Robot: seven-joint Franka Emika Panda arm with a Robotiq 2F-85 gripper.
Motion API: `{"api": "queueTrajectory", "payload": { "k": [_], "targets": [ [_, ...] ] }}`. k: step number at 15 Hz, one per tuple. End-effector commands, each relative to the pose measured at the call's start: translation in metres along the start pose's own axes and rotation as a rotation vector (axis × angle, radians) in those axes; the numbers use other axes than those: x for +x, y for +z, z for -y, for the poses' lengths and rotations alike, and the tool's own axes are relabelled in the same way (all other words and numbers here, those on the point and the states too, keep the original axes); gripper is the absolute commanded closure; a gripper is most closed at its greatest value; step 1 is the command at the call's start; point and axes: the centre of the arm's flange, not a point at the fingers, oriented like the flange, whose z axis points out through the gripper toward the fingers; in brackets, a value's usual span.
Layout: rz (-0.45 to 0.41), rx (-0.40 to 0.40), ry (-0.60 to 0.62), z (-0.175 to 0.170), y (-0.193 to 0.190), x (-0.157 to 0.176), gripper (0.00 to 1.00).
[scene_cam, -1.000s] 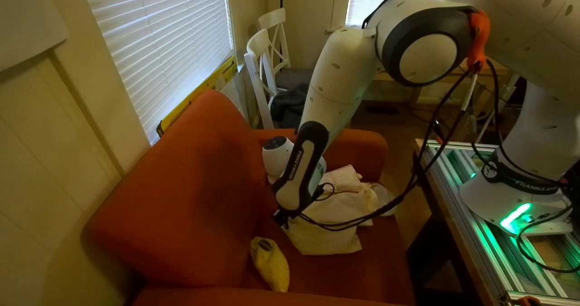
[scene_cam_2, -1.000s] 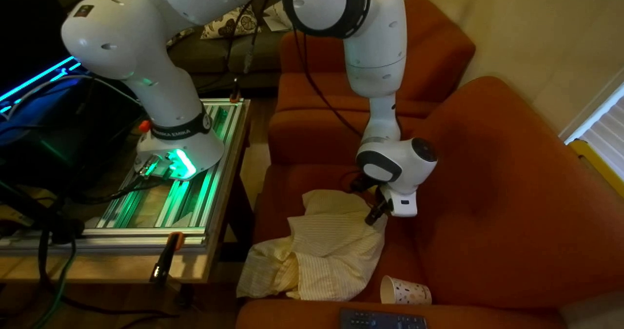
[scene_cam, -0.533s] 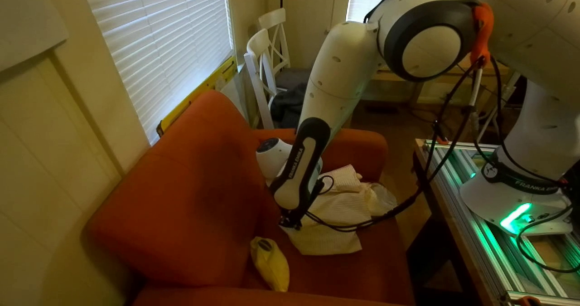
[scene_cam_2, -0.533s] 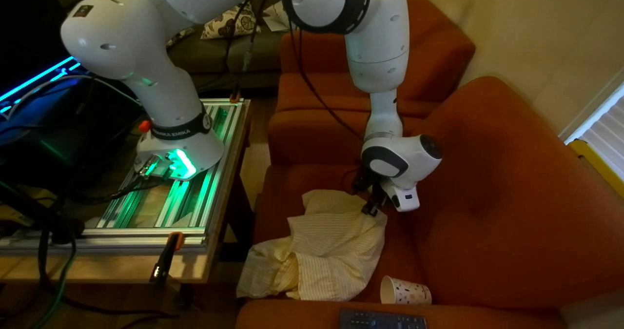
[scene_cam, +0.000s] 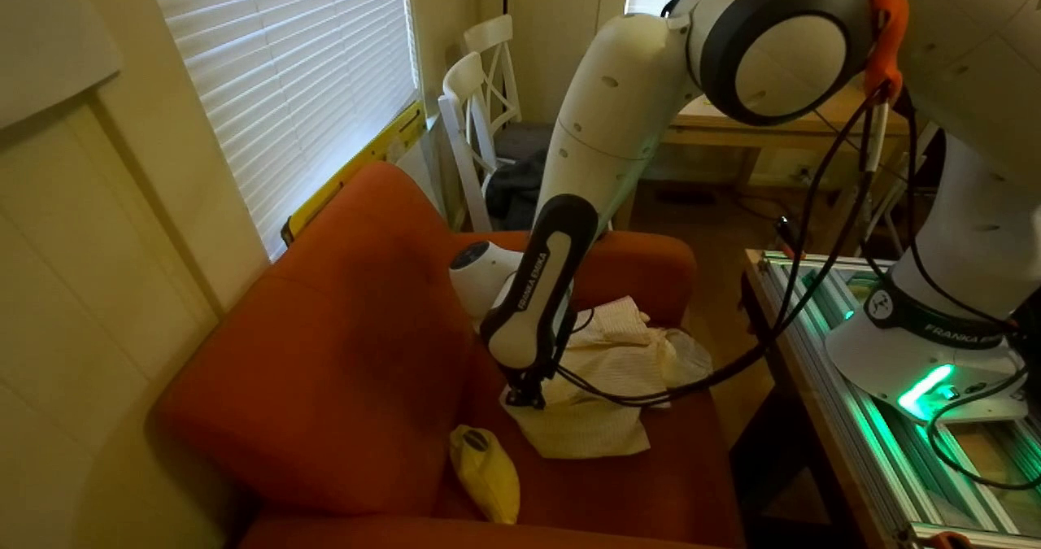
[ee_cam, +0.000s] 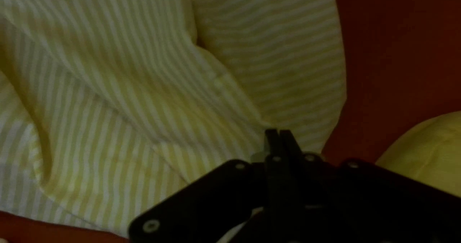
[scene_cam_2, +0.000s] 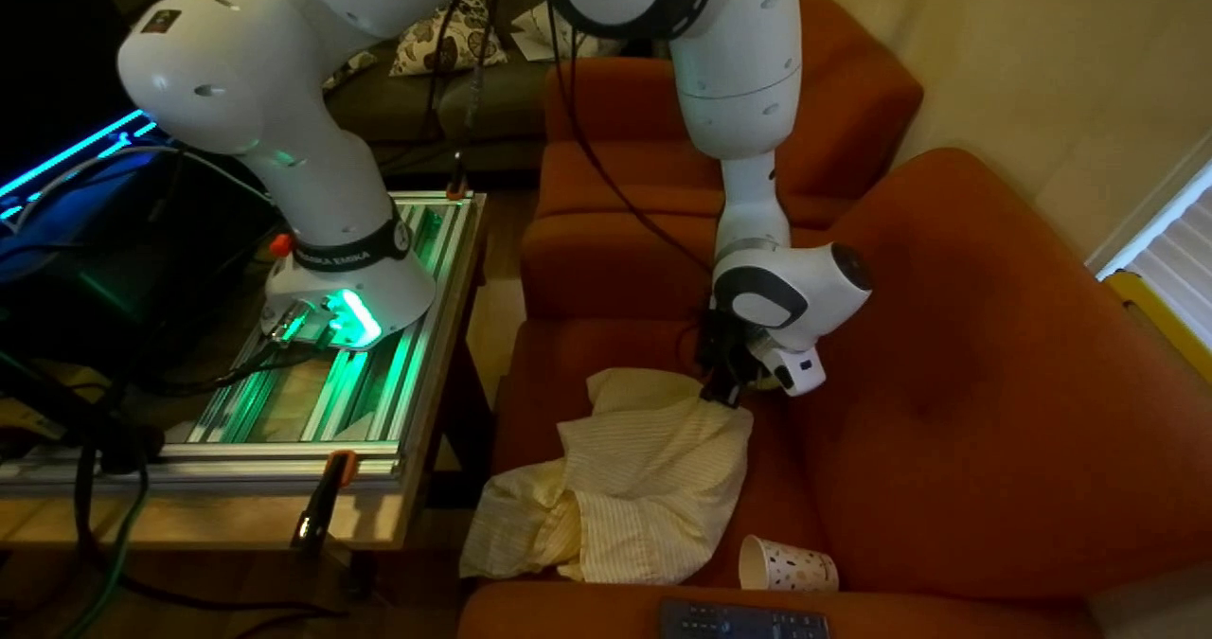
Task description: Move the yellow case to the seat, then move the towel to the top of the chair
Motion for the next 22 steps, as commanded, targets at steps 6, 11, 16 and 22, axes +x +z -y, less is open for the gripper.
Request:
{"api": "queueTrajectory", "payload": {
  "k": [6,11,16,22],
  "targets": [
    [-0.02,0.037,-0.101,0.027,-0.046,-0.017,0.98],
    [-0.01,0.129,-0.192,0.059,-0.077,-0.026,0.99],
    [-0.037,0.189,-0.285,0.093,-0.108,-0.035,0.99],
    [-0.07,0.241,-0.361,0.132,-0.144,-0.047,0.99]
  ]
}}
